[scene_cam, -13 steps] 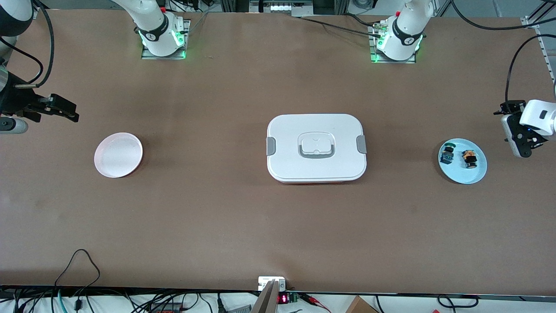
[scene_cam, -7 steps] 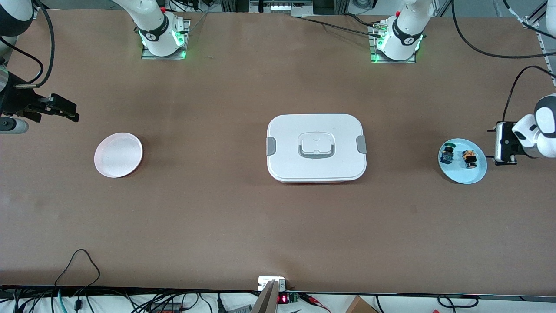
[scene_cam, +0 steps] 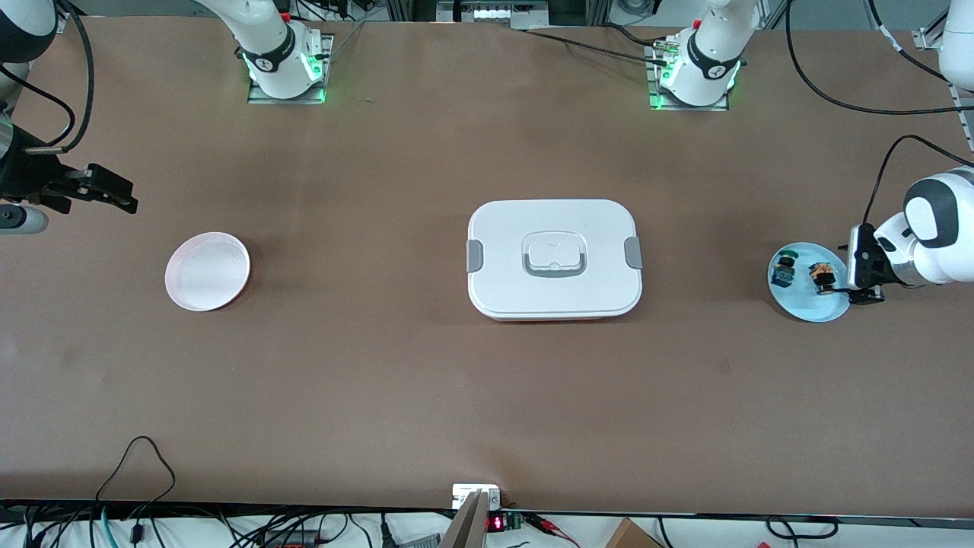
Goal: Transfer orange switch to right arm and place
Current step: 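Move the left gripper down over the orange switch on the blue plate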
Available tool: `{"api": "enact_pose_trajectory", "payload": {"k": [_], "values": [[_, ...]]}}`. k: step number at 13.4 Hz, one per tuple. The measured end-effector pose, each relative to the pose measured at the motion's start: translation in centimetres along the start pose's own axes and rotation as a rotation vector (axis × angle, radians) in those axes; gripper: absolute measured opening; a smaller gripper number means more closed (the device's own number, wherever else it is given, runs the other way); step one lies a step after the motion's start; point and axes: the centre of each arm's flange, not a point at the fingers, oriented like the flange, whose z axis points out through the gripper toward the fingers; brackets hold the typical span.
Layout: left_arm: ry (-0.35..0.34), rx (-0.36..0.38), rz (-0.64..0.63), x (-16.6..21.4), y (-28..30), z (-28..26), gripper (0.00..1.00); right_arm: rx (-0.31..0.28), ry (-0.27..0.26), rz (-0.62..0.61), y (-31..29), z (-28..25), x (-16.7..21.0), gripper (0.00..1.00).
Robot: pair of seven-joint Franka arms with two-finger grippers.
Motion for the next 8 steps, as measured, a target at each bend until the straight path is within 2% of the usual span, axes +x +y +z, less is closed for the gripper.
{"api": "enact_pose_trajectory", "payload": {"k": [4, 8], "values": [[-0.006, 0.021, 0.002, 0.2, -0.2, 0.0, 1.0, 0.0, -0.001, -0.001, -0.1, 0.0, 0.0, 1.0], [-0.009, 0.077, -0.024, -0.2, 0.4, 1.3, 1.0, 0.0, -0.002, -0.002, -0.1, 0.0, 0.0, 1.0]]}}
